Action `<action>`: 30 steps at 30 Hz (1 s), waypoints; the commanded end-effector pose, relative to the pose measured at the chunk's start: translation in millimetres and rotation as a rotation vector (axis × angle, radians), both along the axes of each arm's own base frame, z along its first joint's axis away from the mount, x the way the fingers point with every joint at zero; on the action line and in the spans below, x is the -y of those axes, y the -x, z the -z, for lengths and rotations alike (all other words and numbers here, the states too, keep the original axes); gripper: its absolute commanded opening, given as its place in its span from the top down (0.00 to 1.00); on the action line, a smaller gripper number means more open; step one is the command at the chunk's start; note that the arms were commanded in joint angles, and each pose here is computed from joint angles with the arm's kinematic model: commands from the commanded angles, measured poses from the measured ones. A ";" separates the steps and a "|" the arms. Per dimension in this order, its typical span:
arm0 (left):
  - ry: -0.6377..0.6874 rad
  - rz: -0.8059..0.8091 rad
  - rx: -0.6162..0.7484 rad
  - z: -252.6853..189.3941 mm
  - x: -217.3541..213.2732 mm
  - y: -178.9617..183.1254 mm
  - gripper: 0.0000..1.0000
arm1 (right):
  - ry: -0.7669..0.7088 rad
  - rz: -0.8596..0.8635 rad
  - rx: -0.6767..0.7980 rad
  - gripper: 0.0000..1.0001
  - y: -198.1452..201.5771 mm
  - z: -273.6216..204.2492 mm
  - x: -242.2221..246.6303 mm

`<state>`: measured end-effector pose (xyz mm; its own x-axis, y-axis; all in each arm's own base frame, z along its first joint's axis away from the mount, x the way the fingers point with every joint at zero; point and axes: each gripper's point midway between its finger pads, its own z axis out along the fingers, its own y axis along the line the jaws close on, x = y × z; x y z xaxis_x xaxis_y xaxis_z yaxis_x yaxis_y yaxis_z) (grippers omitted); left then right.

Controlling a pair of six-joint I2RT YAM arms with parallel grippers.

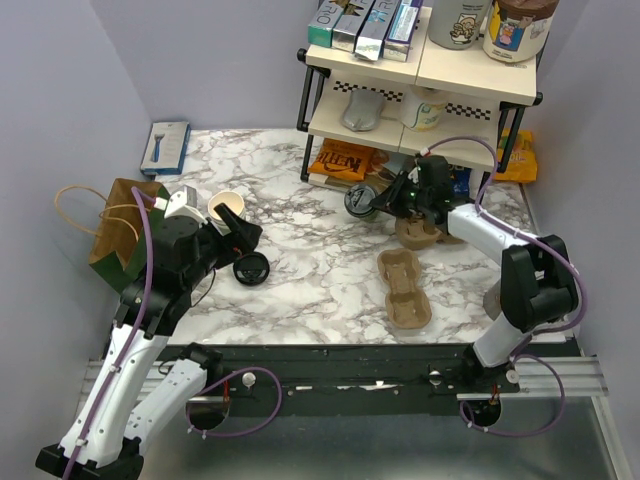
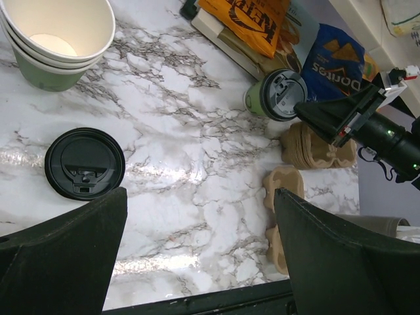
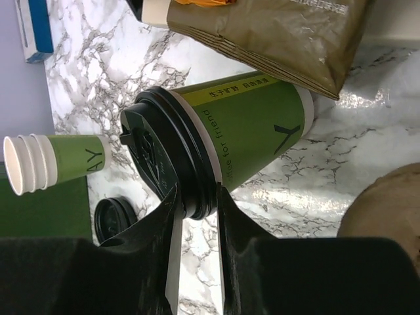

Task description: Pack the takeout coffee

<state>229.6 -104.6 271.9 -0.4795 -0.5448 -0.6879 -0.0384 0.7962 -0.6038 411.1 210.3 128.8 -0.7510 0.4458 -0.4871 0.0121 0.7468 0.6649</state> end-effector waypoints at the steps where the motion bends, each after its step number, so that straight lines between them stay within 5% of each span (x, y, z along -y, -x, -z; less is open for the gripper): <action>1: 0.009 -0.030 0.030 -15.5 -4.1 -2.9 0.01 | -0.052 0.017 -0.076 0.80 12.1 1.2 12.3; 11: 0.012 -0.030 0.018 -16.8 -3.1 -3.7 0.01 | -0.063 0.069 -0.102 0.56 4.4 -11.1 26.5; 20: 0.011 -0.032 0.055 -31.3 -2.9 -8.8 0.01 | -0.015 0.111 -0.026 0.45 -8.3 -31.3 39.3; 30: -0.143 -0.093 0.096 -70.6 -22.9 -25.5 0.01 | 0.058 0.097 0.153 0.30 -11.2 -81.6 50.6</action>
<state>247.0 -97.5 322.6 -0.4073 -0.5387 -0.7375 -0.0377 0.8167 -0.5758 398.8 172.6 136.7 -0.7605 0.4959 -0.4193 0.1401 0.7557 0.6397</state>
